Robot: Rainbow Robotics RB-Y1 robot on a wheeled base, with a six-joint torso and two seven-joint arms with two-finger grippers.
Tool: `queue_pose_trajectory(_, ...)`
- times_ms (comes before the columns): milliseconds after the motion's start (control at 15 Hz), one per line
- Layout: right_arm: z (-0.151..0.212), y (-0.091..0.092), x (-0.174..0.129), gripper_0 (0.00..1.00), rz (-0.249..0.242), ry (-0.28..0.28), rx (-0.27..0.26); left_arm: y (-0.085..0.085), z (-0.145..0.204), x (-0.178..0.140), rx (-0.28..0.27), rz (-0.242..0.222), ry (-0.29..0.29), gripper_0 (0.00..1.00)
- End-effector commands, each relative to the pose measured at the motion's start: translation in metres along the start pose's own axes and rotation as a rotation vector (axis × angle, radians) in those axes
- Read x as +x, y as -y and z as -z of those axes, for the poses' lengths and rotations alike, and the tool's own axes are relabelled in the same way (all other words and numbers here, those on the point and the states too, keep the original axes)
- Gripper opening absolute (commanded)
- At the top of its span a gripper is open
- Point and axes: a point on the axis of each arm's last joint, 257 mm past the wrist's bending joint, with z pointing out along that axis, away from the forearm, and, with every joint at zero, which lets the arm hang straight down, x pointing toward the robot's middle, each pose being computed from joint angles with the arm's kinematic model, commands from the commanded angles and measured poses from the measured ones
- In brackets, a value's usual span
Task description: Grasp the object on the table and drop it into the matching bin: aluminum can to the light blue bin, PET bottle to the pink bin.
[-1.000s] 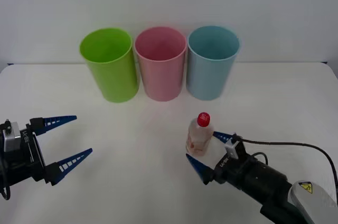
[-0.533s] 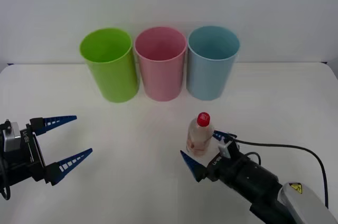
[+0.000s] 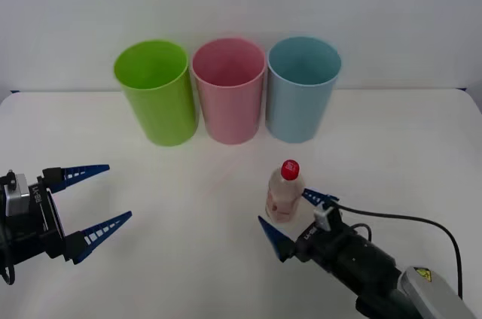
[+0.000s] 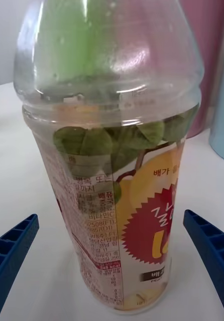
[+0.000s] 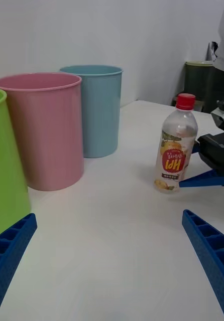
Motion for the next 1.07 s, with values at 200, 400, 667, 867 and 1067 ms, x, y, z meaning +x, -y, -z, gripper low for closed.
queue_pose_trajectory(200, -0.002, -0.004, -0.005, 1.00, -0.015, 0.024, -0.002, 0.000, 0.000, 0.000, 0.000, 0.000, 0.000, 1.00)
queue_pose_trajectory(400, -0.003, -0.003, -0.007, 1.00, -0.007, 0.030, 0.001, 0.000, 0.000, 0.000, 0.000, 0.000, 0.000, 1.00)
queue_pose_trajectory(667, -0.008, -0.004, -0.012, 0.03, 0.006, 0.043, -0.001, 0.000, 0.000, 0.000, 0.000, 0.000, 0.000, 1.00)
queue_pose_trajectory(867, -0.008, -0.004, -0.014, 0.00, 0.021, 0.049, 0.000, 0.000, 0.000, 0.000, 0.000, 0.000, 0.000, 1.00)
queue_pose_trajectory(1067, -0.008, -0.003, -0.015, 0.00, 0.026, 0.050, 0.002, 0.000, 0.000, 0.000, 0.000, 0.000, 0.000, 1.00)
